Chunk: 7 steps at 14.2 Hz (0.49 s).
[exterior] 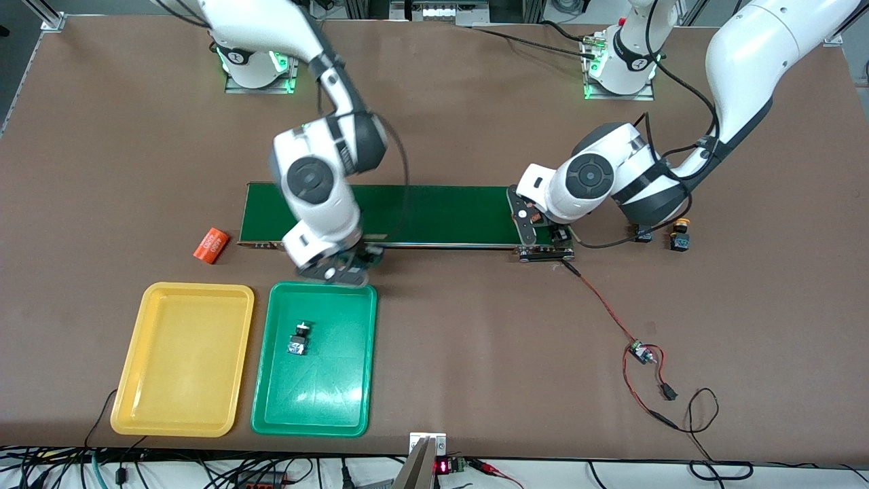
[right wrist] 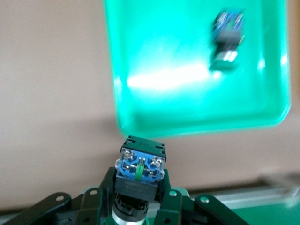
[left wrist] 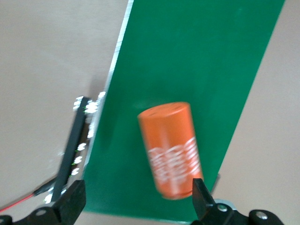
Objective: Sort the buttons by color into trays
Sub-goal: 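Carry the button to the green tray while the left gripper withdraws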
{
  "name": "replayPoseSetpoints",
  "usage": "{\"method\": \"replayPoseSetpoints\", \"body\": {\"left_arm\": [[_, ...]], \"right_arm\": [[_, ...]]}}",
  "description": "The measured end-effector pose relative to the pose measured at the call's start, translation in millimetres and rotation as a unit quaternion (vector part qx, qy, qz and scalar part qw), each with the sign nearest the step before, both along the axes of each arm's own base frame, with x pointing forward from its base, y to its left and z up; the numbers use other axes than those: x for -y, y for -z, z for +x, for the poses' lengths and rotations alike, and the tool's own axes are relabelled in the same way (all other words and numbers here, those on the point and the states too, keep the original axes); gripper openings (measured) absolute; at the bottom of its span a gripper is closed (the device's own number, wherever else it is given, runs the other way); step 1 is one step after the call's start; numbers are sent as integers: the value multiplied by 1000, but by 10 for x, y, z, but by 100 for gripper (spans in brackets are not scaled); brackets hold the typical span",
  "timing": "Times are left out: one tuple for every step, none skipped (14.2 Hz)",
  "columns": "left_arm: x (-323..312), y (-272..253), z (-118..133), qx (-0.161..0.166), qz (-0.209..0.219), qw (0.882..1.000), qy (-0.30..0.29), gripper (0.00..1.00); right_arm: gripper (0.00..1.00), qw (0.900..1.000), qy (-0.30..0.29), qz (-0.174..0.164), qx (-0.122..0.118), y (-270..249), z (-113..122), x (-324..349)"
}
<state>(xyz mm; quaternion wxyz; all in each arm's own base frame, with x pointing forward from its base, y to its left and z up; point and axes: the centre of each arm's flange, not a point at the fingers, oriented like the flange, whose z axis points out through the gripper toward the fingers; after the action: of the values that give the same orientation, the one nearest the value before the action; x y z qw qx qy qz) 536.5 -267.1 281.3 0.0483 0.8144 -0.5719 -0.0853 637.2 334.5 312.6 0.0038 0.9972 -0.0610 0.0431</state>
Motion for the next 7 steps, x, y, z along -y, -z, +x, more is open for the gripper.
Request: {"method": "replayPoseSetpoints", "body": {"left_arm": [[-85, -64, 69, 7, 5, 1000, -26, 100], [-207, -120, 144, 11, 15, 998, -63, 100], [-335, -164, 212, 12, 27, 994, -105, 100], [-465, -199, 274, 10, 42, 988, -151, 100], [-587, -221, 320, 8, 58, 978, -202, 100], [-694, -235, 355, 7, 73, 964, -256, 100], [-799, -240, 387, 7, 85, 947, -311, 100]], "right_arm": [[40, 1000, -5, -2, 7, 21, 178, 196], [40, 1000, -12, -5, 13, 37, 328, 352], [40, 999, -23, -7, 21, 58, 446, 453], [40, 999, -37, -10, 32, 92, 547, 504], [40, 998, -51, -12, 45, 158, 632, 515], [40, 996, -65, -15, 56, 259, 693, 496], [40, 995, -77, -18, 66, 379, 734, 457]]}}
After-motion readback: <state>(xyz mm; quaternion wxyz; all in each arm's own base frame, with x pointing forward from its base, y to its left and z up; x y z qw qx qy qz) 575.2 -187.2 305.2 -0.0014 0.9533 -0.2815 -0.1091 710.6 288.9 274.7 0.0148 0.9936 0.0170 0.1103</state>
